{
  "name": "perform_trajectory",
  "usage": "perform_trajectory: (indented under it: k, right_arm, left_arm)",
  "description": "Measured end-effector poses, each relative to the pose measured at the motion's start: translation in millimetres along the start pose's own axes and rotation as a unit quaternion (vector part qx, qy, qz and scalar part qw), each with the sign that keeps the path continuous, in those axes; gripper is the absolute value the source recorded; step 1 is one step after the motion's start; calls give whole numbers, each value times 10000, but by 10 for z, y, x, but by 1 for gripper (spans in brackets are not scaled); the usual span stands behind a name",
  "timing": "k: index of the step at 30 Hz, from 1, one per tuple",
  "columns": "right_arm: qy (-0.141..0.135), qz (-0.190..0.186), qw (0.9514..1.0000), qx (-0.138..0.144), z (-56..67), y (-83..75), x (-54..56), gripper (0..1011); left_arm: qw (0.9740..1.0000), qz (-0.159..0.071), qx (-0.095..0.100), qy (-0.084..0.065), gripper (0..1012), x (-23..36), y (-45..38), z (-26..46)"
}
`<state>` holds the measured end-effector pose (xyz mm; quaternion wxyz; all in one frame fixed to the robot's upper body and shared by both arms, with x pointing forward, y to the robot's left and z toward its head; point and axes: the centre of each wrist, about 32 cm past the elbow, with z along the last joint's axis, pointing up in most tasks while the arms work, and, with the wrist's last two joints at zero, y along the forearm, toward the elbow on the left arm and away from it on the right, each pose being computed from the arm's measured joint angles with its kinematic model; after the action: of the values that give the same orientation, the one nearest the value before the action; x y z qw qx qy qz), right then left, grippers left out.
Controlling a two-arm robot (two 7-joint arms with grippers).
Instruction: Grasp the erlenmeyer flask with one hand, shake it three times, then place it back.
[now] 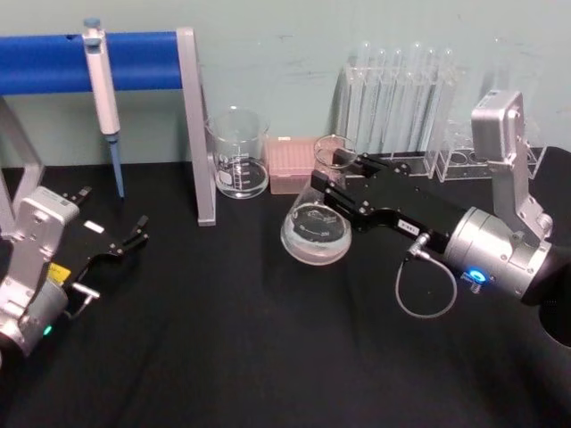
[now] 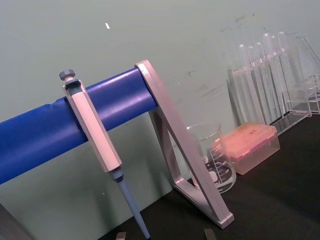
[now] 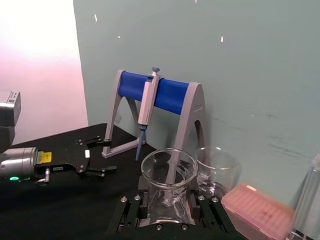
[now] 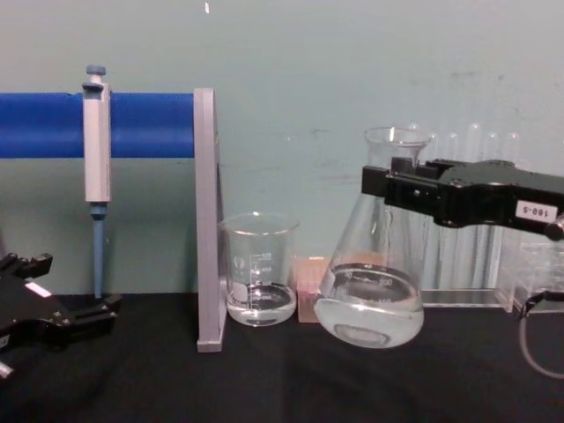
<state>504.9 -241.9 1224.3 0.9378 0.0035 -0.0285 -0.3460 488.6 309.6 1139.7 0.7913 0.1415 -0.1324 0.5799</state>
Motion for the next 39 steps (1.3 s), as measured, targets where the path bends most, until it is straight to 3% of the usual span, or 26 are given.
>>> perform_trajectory:
  k: [16, 39]
  right_arm:
    - [-88, 201, 9997, -110, -20, 44, 54, 449]
    - [-105, 622, 9975, -322, -287, 32, 219, 449]
  left_arm:
    - [10000, 0, 0, 0, 1001, 0, 0, 0]
    - [10000, 1, 0, 0, 1001, 0, 0, 0]
